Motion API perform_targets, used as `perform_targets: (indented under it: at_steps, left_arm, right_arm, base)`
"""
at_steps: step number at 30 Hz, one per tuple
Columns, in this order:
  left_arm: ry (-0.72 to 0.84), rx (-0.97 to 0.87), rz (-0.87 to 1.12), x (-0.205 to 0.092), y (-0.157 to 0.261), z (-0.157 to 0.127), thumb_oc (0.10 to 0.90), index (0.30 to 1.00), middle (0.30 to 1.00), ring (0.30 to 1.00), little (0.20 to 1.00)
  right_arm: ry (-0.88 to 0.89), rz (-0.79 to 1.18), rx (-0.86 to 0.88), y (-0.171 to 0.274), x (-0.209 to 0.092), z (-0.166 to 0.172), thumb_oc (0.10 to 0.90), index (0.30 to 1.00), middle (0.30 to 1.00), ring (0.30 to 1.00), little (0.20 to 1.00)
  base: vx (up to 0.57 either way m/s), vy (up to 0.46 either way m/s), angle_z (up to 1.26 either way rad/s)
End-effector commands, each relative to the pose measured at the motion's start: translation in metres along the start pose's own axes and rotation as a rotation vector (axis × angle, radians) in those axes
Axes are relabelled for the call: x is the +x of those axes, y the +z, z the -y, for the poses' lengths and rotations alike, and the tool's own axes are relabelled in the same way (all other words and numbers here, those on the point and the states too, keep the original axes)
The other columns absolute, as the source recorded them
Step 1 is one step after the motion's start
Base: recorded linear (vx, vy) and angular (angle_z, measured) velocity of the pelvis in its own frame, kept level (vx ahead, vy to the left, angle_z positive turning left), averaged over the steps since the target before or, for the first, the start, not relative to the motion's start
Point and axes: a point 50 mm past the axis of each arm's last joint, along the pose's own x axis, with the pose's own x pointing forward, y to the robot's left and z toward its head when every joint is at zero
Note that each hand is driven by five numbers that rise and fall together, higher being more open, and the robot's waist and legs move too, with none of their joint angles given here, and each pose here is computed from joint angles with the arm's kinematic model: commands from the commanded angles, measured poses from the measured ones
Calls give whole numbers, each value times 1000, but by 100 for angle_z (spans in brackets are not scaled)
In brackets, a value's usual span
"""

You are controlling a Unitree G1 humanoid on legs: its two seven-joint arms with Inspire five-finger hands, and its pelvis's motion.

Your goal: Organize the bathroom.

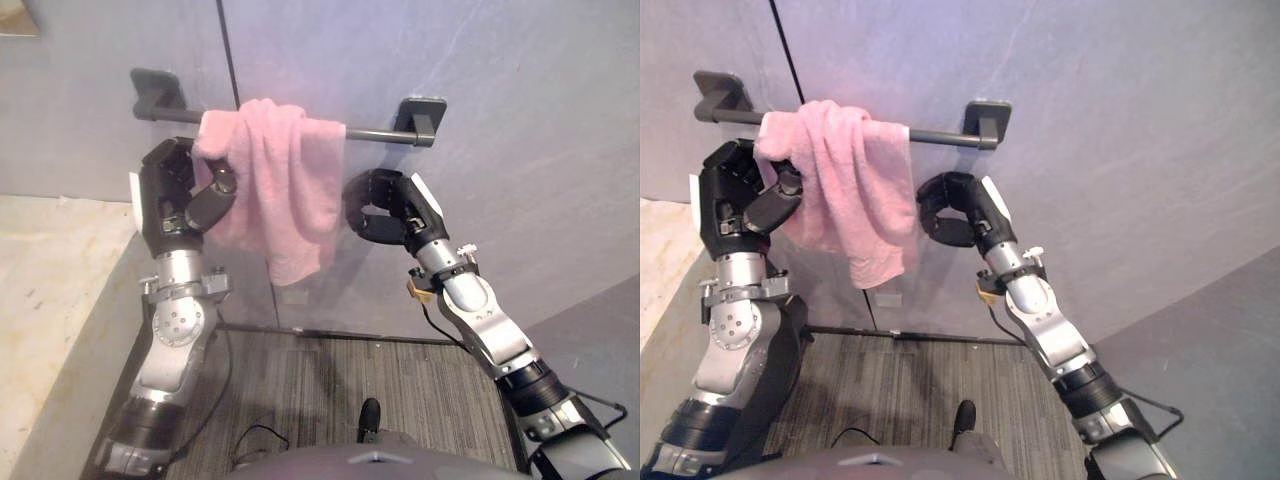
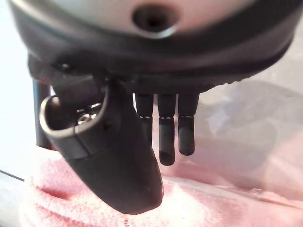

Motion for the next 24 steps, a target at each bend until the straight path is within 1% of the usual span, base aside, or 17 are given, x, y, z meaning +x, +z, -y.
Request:
perform_targets:
  at_steps: [1, 9, 13, 14, 15, 24]
  left_arm:
    - [-96, 8, 76, 7, 9, 13, 400, 300, 300, 300, 300]
    - [-80, 16, 75, 5, 8, 10, 400, 300, 300, 300, 300]
    - [-75, 19, 75, 5, 8, 9, 400, 300, 300, 300, 300]
    - [-74, 20, 75, 4, 8, 9, 400, 300, 300, 300, 300]
    - [-73, 20, 75, 4, 8, 9, 400, 300, 300, 300, 300]
    - [-55, 24, 82, 5, 9, 11, 400, 300, 300, 300, 300]
  right_arm:
    - [-46, 326, -38, 70, 26, 17, 400, 300, 300, 300, 300]
    - [-104, 231, -8, 44, 16, 21, 400, 300, 300, 300, 300]
    - [-120, 217, 10, 37, 11, 23, 400, 300, 300, 300, 300]
    - [-123, 213, 12, 35, 10, 23, 695, 742, 742, 742, 742]
    - [-120, 212, 11, 34, 9, 23, 800, 900, 900, 900, 900]
    - [-53, 286, -38, 52, 11, 19, 800, 900, 900, 900, 900]
  base:
    - [0, 0, 0]
    - [-1, 1, 1]
    - [0, 0, 0]
    - [0, 0, 0]
    - [0, 0, 0]
    - [0, 0, 0]
